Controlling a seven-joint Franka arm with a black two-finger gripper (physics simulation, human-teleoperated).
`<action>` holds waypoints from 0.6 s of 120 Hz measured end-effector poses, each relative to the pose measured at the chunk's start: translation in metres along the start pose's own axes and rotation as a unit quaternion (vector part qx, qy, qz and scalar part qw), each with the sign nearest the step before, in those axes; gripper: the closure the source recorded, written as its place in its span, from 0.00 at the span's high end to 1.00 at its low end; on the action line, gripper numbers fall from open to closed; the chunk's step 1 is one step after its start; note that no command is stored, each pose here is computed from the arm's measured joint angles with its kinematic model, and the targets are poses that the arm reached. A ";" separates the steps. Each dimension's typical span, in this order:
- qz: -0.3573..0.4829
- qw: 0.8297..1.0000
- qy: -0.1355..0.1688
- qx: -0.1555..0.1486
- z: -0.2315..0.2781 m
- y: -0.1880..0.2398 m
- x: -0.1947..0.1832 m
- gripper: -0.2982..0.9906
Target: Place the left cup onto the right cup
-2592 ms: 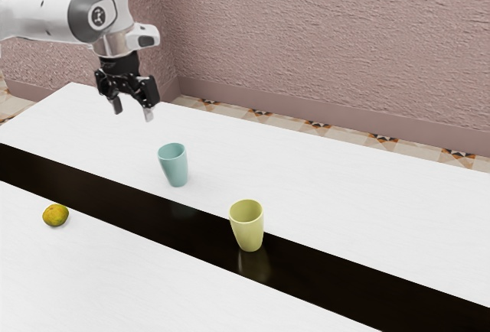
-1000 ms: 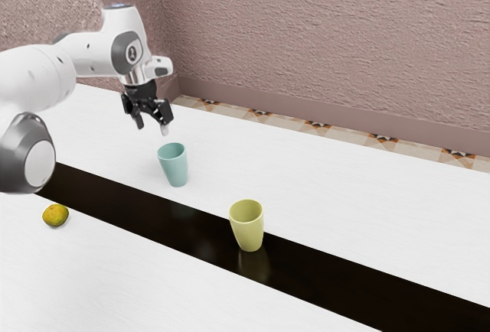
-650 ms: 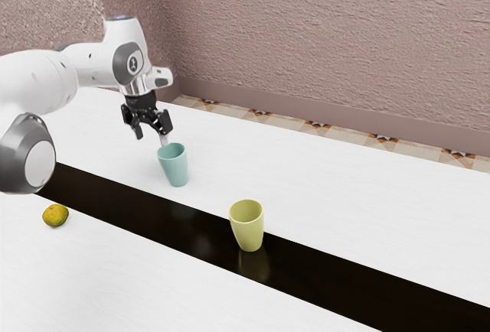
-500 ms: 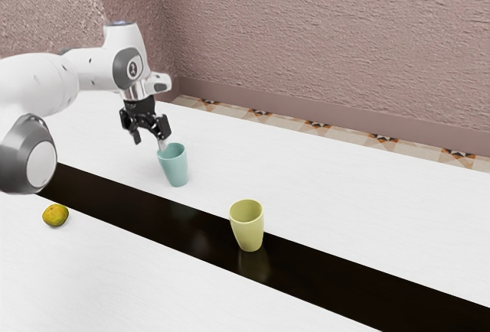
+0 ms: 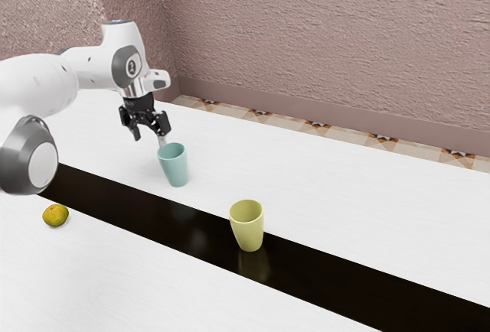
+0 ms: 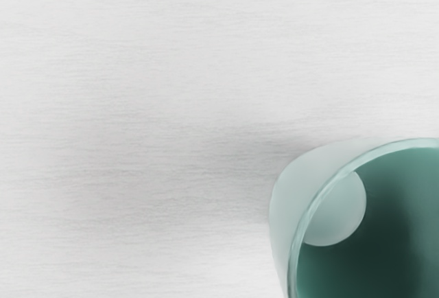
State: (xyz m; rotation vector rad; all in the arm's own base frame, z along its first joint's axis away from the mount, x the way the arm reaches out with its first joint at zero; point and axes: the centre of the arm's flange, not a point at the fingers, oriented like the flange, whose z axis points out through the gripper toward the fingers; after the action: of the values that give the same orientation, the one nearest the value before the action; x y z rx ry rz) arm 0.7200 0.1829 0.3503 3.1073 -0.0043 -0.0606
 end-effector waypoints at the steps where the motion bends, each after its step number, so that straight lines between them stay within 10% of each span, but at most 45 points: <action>1: 0.000 1.000 0.000 0.000 0.001 0.000 0.000 0.75; 72: 0.001 1.000 -0.014 -0.009 0.036 0.003 0.011 0.62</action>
State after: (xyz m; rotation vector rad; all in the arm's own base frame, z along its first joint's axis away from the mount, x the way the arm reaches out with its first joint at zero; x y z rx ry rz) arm 0.7294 0.1786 0.3144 3.0874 -0.0090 -0.1020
